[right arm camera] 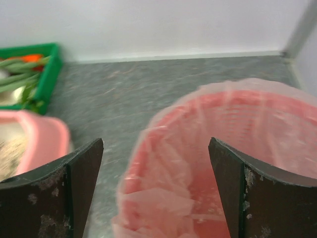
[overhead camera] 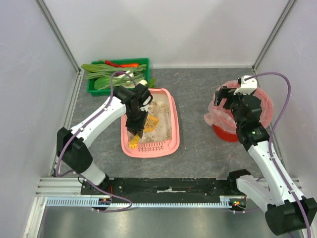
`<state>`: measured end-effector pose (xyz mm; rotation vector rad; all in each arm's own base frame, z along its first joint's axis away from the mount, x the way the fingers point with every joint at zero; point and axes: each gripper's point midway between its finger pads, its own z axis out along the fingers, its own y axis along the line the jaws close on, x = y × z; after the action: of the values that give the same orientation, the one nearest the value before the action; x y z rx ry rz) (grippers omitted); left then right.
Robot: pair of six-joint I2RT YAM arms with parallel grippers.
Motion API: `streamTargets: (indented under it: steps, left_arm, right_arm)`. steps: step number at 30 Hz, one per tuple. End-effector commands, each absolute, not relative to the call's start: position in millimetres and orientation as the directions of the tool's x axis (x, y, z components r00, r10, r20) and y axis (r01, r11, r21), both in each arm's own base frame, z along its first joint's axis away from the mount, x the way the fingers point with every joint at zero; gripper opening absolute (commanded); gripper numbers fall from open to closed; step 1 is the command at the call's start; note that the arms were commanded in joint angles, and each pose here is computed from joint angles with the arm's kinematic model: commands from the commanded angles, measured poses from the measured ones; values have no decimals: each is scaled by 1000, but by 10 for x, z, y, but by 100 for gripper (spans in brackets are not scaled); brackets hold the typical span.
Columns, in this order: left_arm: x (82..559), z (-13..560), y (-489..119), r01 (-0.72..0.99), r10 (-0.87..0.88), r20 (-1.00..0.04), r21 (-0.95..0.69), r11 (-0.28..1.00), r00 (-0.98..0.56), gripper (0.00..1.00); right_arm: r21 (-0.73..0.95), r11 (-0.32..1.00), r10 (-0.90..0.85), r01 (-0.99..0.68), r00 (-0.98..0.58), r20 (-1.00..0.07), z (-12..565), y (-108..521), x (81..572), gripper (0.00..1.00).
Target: Clean the litter box
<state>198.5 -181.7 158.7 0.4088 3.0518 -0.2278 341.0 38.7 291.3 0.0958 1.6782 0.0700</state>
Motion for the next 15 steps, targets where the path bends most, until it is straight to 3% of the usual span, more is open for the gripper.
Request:
streamTargets:
  steps: [1, 6, 11, 15]
  left_arm:
    - [1735, 1751, -1449, 264, 263, -35, -29, 964, -964, 2]
    - [1893, 1906, -1493, 276, 250, -247, -72, 959, -936, 2]
    - [1977, 2039, -1590, 326, 255, -406, -116, 938, -878, 2]
    - [1940, 2094, -1577, 383, 289, -469, -118, 916, -835, 2]
  right_arm:
    - [129, 938, 109, -321, -80, -991, 3167, 1004, 3410, 95]
    - [247, 758, 187, -603, -162, -969, 3320, 1727, 3293, 95]
    - [391, 604, 230, -694, -318, -920, 3313, 2344, 3247, 93]
    - [493, 463, 237, -736, -433, -870, 3246, 2878, 3111, 92]
